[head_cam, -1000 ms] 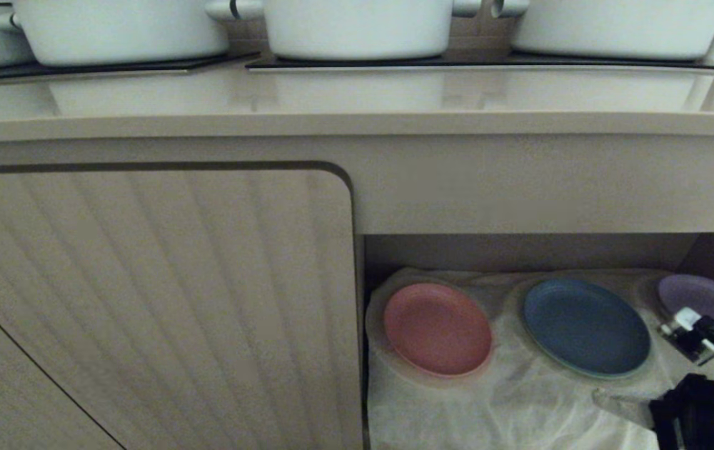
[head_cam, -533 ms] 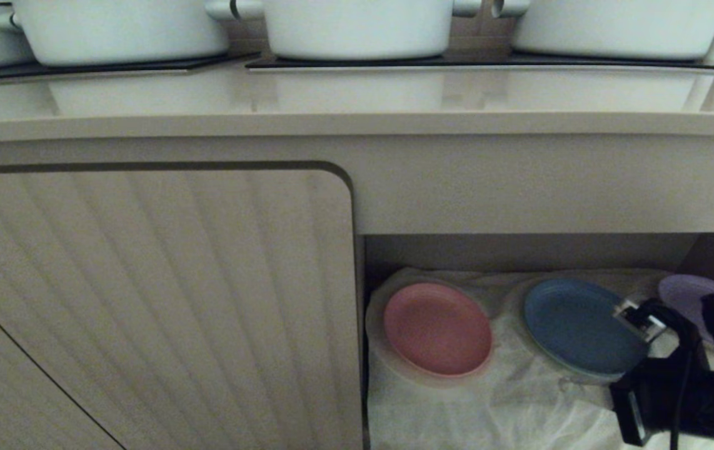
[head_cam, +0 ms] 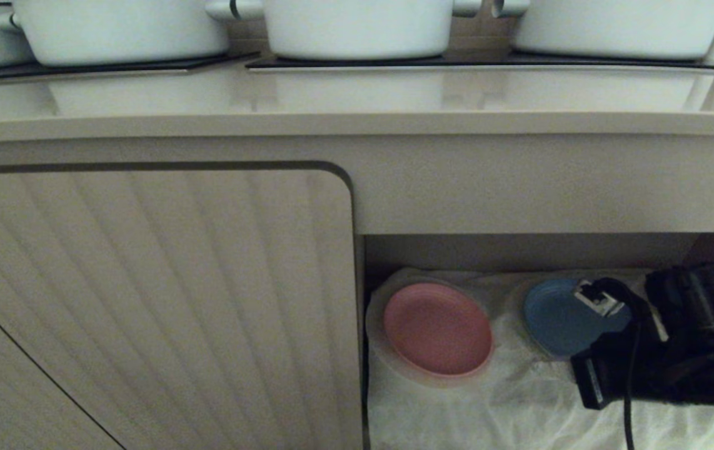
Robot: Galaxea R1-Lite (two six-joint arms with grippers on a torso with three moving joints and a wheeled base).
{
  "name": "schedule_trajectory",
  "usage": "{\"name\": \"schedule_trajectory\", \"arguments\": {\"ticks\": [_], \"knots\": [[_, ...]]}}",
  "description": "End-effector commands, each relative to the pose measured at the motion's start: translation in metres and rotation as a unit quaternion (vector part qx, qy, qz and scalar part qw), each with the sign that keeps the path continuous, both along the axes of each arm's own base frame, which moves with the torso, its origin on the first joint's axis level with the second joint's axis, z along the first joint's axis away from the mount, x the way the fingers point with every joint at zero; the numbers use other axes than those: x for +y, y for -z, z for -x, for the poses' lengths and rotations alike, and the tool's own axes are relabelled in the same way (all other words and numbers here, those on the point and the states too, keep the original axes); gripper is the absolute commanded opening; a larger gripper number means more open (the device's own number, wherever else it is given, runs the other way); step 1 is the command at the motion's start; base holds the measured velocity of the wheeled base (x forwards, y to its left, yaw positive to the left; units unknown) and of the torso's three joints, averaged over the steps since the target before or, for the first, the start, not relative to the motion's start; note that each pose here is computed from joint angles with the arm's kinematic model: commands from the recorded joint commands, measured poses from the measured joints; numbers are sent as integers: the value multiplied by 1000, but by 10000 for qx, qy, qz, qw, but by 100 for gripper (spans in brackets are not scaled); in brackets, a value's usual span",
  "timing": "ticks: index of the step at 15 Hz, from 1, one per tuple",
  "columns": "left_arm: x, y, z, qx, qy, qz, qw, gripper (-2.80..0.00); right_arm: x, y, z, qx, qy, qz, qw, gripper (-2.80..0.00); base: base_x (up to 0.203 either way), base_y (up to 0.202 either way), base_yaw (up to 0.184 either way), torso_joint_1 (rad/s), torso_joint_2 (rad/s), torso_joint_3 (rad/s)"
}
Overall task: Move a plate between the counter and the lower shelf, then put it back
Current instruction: Pick up the plate in the cupboard
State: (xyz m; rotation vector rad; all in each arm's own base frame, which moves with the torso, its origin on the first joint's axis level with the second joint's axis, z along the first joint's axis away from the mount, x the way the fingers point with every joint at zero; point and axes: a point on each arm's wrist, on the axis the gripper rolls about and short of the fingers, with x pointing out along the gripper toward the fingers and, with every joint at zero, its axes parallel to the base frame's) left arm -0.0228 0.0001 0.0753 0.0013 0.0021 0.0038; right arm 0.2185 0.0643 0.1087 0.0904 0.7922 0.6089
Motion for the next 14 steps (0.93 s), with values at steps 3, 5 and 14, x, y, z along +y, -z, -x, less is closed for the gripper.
{"name": "schedule_trajectory", "arguments": {"ticks": [3,5,14], "knots": [[0,0,0,-3,-4,-1,10000,-280,12,3,-22,232,66,-141,9996,-280,0,0,0,0,0,0],[0,0,0,-3,-4,-1,10000,-280,14,6,-30,398,91,-69,9991,-280,0,0,0,0,0,0],[0,0,0,-3,-4,-1,10000,-280,22,14,-63,886,315,324,9950,-280,0,0,0,0,0,0]]}}
